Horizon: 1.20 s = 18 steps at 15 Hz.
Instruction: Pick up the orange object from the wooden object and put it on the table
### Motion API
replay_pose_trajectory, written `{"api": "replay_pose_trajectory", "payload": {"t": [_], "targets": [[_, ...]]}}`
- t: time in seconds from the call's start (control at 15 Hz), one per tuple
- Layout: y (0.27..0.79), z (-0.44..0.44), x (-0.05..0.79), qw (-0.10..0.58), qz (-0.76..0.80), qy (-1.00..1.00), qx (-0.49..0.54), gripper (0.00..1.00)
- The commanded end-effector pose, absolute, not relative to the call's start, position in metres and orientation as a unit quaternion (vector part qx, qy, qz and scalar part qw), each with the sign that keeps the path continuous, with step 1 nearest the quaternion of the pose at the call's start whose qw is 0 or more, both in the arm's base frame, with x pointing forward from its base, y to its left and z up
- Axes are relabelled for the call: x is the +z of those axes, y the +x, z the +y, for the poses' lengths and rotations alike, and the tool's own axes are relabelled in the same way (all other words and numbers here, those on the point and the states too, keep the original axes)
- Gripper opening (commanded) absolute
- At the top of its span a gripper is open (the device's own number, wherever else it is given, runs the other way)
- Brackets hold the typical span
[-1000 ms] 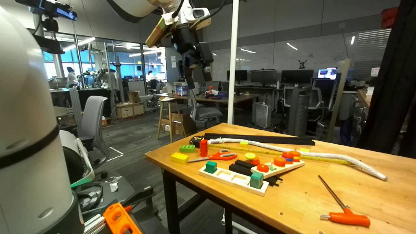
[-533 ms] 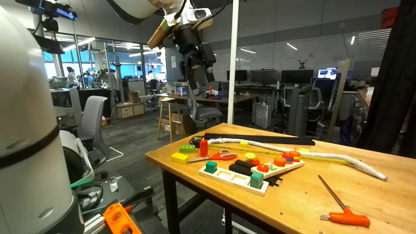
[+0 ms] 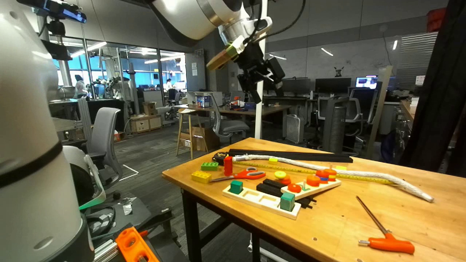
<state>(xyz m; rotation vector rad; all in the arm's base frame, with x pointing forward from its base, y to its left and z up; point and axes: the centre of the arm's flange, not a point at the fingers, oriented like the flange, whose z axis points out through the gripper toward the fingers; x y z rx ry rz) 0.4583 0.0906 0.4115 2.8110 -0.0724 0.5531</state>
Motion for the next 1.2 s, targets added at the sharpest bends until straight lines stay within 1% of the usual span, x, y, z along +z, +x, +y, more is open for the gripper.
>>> {"api": "replay_pose_trajectory", "payload": {"t": [0.0,0.2,0.47,0.87,1.13], "targets": [[0.537,0.074,0.399,0.128,-0.042,0.969,0.207,1.00],[0.589,0.049,0.384,0.111,-0.055,0.974,0.191,1.00],[0.642,0.023,0.356,0.087,-0.086,0.980,0.158,1.00],[0.679,-0.001,0.328,0.037,-0.118,0.986,0.109,1.00],[0.687,-0.021,0.315,0.030,-0.147,0.987,0.057,1.00]]}}
